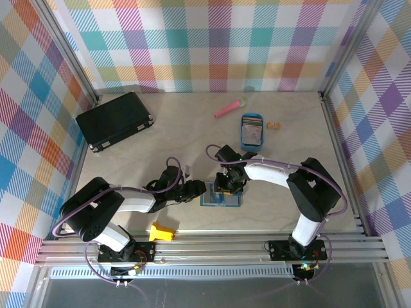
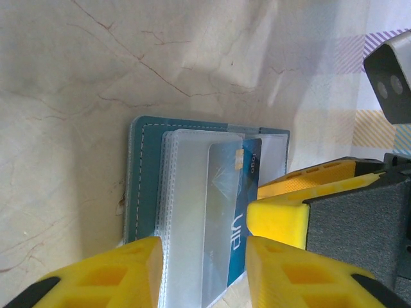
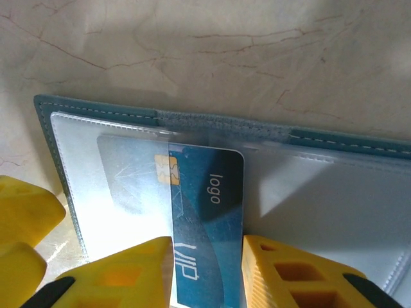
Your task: Put the credit cards into the card holder
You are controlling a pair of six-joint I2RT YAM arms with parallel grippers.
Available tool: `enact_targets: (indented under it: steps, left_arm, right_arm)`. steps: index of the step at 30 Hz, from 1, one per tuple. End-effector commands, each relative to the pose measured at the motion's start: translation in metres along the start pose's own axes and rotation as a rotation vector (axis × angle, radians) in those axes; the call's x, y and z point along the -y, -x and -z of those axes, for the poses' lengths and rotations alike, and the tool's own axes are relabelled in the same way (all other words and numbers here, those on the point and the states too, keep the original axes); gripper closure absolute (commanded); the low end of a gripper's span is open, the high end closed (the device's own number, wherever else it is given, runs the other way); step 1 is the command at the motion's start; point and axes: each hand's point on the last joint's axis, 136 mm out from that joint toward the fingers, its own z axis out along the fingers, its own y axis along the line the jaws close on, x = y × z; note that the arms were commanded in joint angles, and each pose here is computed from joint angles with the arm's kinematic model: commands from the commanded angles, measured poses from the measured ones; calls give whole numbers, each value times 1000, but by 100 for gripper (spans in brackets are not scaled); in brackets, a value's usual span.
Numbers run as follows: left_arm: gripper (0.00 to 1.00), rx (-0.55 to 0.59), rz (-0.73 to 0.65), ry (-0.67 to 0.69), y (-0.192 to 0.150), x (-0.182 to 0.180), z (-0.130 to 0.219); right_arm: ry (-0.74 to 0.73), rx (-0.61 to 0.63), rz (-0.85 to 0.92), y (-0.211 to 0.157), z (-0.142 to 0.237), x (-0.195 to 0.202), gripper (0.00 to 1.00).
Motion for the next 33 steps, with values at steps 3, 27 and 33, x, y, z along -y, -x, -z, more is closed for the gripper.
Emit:
enact_targets:
  steps: [3,27,33]
  left_arm:
    - [67,-15,-12,-21,-7,0,-1]
    - [74,-15,3,-30,-10,-4,-3]
    - [74,-12,7,-34,-9,-4,-3]
  right_arm:
    - [43,-21,16,-1,-3,-12,68]
    - [143,-53,-17,-6,-9,-28,72]
    - [150,-61,-24,-8,-10,-27,72]
